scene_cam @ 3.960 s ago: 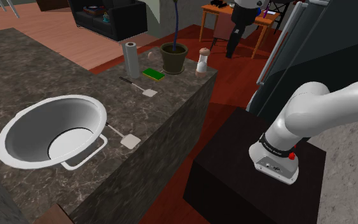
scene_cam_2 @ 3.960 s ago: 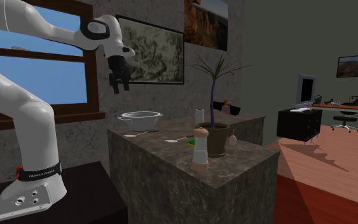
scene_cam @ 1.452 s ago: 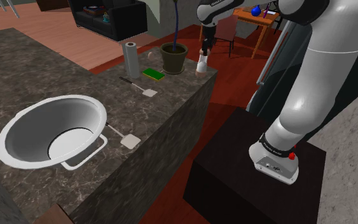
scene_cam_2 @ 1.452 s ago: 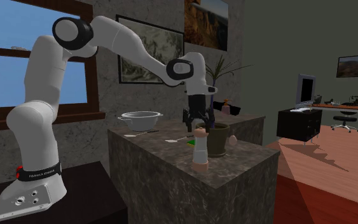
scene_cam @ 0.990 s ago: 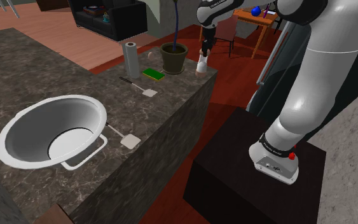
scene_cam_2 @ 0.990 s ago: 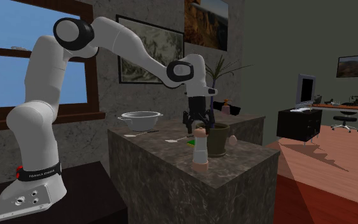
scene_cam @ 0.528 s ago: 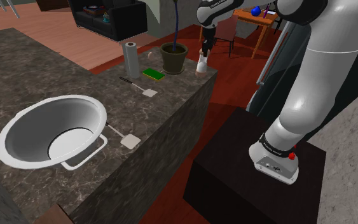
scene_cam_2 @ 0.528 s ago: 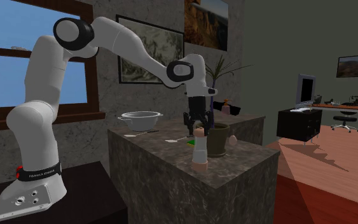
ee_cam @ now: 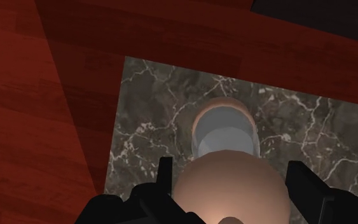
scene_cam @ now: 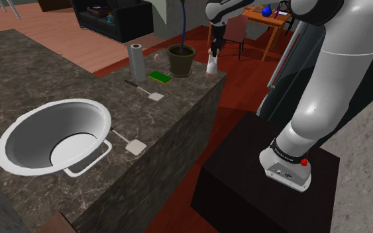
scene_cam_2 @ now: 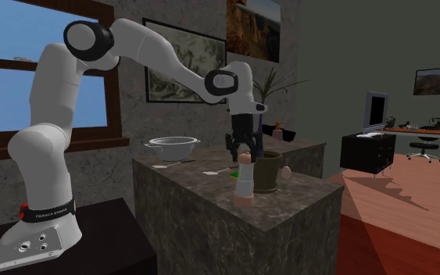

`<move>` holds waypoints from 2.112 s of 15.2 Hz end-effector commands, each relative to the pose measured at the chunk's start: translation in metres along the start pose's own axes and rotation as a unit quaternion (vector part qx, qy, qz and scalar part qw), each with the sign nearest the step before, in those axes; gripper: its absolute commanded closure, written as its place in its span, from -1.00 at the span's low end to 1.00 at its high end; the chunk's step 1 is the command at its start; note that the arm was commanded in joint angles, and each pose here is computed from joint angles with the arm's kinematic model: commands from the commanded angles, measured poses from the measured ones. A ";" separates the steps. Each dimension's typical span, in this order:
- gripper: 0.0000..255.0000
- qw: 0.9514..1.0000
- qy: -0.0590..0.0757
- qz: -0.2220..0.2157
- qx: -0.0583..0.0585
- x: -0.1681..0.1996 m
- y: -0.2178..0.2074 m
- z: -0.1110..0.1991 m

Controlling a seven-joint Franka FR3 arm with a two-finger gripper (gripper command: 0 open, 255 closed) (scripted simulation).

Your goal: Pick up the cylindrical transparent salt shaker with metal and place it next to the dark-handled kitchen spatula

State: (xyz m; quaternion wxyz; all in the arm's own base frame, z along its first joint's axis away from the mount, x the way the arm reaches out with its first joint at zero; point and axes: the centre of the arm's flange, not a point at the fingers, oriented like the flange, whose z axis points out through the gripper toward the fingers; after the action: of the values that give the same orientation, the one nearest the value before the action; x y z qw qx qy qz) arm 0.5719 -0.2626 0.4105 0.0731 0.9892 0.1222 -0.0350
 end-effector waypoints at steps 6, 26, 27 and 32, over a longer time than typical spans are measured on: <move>1.00 1.000 0.000 0.000 0.000 -0.003 0.005 -0.037; 1.00 1.000 0.000 0.000 0.000 -0.012 0.019 -0.141; 1.00 1.000 0.000 0.000 0.000 -0.013 0.020 -0.146; 1.00 1.000 0.000 0.000 0.000 -0.015 0.023 -0.172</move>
State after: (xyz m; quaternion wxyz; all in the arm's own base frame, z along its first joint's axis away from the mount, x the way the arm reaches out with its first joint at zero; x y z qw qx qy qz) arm 0.5711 -0.2627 0.5790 0.0732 0.9892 0.1221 -0.0349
